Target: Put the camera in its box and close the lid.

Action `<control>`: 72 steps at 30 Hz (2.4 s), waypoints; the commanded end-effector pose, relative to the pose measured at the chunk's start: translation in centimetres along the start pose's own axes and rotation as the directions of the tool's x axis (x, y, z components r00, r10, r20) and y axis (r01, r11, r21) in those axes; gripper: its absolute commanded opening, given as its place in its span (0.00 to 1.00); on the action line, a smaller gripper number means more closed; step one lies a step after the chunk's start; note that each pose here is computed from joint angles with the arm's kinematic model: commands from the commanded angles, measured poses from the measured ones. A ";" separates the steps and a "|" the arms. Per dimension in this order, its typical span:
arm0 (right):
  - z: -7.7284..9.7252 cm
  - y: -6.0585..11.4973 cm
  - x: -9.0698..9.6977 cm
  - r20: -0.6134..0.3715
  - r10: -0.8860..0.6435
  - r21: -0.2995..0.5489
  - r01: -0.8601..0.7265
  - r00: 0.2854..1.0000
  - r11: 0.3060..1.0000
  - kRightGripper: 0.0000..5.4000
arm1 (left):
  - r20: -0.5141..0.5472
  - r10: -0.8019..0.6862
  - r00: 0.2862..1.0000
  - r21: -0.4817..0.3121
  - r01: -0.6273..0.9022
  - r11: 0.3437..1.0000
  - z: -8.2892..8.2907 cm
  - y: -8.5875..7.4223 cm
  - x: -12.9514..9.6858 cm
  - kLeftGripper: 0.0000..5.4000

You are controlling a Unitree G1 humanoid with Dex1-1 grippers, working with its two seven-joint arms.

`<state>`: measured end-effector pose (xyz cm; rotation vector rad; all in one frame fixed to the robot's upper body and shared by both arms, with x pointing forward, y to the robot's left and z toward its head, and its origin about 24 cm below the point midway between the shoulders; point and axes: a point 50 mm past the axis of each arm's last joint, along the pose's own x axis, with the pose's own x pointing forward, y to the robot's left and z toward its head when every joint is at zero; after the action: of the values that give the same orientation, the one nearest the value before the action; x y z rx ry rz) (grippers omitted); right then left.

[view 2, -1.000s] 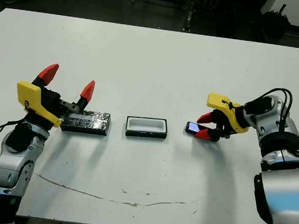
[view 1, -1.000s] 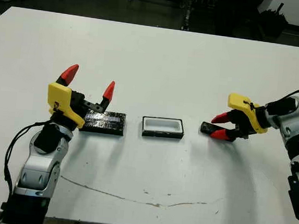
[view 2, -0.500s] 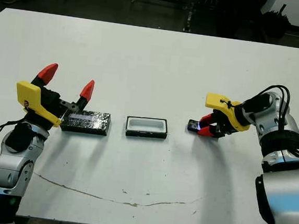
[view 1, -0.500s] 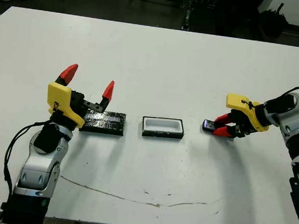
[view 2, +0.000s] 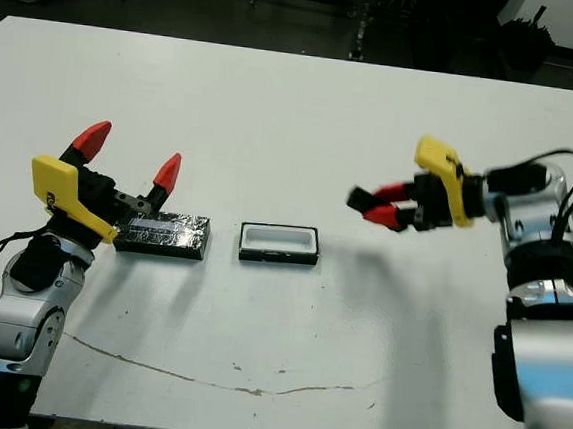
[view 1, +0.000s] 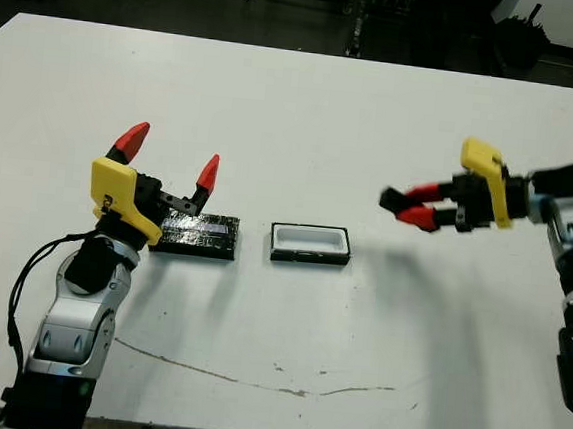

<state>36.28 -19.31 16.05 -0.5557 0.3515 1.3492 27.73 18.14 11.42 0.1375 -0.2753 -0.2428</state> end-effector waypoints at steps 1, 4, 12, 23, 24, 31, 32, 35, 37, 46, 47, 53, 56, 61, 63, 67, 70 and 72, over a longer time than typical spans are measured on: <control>2.0 -0.4 1.2 0.059 0.056 0.003 -0.057 0.997 0.998 0.31 | -0.027 0.010 1.000 0.007 -0.010 1.000 -0.3 0.1 -0.3 1.00; 3.2 -0.6 2.0 0.061 0.064 -0.011 -0.064 0.996 0.998 0.31 | -0.031 0.016 0.999 0.008 -0.016 1.000 -0.3 0.0 -0.4 1.00; 5.7 0.0 5.0 0.031 0.126 -0.036 -0.125 0.992 0.992 0.31 | -0.026 0.009 1.000 0.003 -0.009 1.000 -0.2 0.0 -0.4 1.00; 5.2 0.4 6.5 0.006 0.150 -0.004 -0.150 0.989 0.989 0.31 | -0.027 0.005 1.000 0.004 -0.005 1.000 -0.1 0.1 -0.3 1.00; 5.0 0.4 6.6 0.007 0.150 -0.006 -0.150 0.989 0.989 0.31 | -0.027 0.004 1.000 0.003 -0.004 1.000 -0.1 0.1 -0.3 1.00; 4.3 0.6 7.1 -0.001 0.155 0.023 -0.155 0.988 0.988 0.31 | -0.030 0.005 1.000 0.001 -0.005 1.000 -0.1 0.0 -0.3 1.00; 4.2 0.6 7.1 -0.007 0.155 0.020 -0.155 0.988 0.988 0.31 | -0.030 0.005 1.000 -0.001 -0.005 1.000 -0.1 0.0 -0.3 1.00; 3.9 0.7 7.3 -0.020 0.155 0.018 -0.154 0.988 0.988 0.31 | -0.029 0.005 1.000 -0.001 -0.005 1.000 -0.2 0.0 -0.4 1.00; 3.8 0.7 7.4 -0.029 0.152 0.039 -0.151 0.988 0.988 0.31 | -0.029 0.007 1.000 0.002 -0.007 1.000 -0.1 0.0 -0.4 1.00; 2.6 1.3 8.2 0.001 0.183 0.135 -0.181 0.983 0.974 0.31 | -0.031 0.005 1.000 0.004 -0.005 1.000 -0.1 0.0 -0.4 1.00; 2.5 1.4 8.3 -0.004 0.182 0.145 -0.180 0.983 0.973 0.31 | -0.030 0.007 1.000 0.002 -0.007 1.000 -0.1 -0.1 -0.4 1.00; 1.3 2.0 8.7 0.006 0.181 0.147 -0.180 0.983 0.973 0.31 | -0.031 0.008 0.999 -0.007 -0.008 1.000 -0.2 -0.1 -0.4 1.00; 0.8 2.2 8.8 0.015 0.183 0.162 -0.183 0.983 0.970 0.31 | -0.029 0.008 1.000 -0.001 -0.008 1.000 -0.2 -0.1 -0.4 1.00; 0.5 2.3 8.9 -0.004 0.185 0.152 -0.182 0.983 0.971 0.31 | -0.035 0.011 0.999 0.004 -0.011 1.000 -0.2 -0.1 -0.5 1.00; 0.2 2.4 9.0 -0.007 0.189 0.165 -0.185 0.982 0.969 0.31 | -0.035 0.010 0.999 0.007 -0.010 1.000 -0.2 -0.1 -0.5 1.00; -0.1 2.5 9.0 -0.013 0.192 0.155 -0.188 0.981 0.970 0.31 | -0.034 0.009 0.999 0.005 -0.009 1.000 -0.3 0.0 -0.5 1.00; -0.2 2.4 8.9 -0.008 0.191 0.166 -0.187 0.982 0.968 0.31 | -0.035 0.005 0.999 -0.002 -0.005 1.000 -0.3 0.0 -0.5 1.00; -0.2 2.3 8.8 -0.022 0.193 0.162 -0.187 0.981 0.969 0.31 | -0.038 0.003 0.999 -0.002 -0.003 1.000 -0.3 -0.1 -0.5 1.00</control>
<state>35.70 -11.51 10.79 -0.4099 0.5391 1.4915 27.42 18.11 11.33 0.1314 -0.2575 -0.2345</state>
